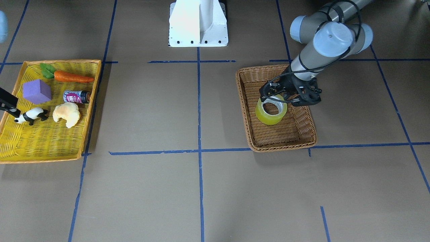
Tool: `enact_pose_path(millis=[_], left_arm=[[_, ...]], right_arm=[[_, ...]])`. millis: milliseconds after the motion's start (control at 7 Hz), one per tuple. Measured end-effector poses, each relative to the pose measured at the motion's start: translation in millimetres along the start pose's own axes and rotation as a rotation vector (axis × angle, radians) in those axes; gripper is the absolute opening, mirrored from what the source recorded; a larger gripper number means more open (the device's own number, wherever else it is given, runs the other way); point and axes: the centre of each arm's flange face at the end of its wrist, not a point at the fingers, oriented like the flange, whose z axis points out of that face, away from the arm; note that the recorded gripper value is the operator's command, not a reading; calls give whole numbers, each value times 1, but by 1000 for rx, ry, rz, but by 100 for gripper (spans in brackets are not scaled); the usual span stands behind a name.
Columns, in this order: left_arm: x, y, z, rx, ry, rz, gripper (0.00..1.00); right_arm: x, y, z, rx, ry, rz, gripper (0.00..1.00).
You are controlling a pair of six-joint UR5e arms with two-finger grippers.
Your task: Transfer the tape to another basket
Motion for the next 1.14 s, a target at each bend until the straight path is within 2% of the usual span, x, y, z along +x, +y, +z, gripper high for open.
enact_pose_path(millis=[286, 571, 857, 1143], left_arm=[[-38, -43, -59, 0, 21, 46, 100], [-133, -82, -107, 42, -29, 147, 100], [-235, -102, -139, 78, -92, 232, 100], [-324, -104, -151, 74, -140, 272, 100]], right_arm=[[63, 9, 0, -10, 26, -57, 100], [139, 24, 3, -33, 15, -86, 100], [215, 74, 11, -50, -12, -57, 100], [263, 119, 21, -63, -18, 0, 100]])
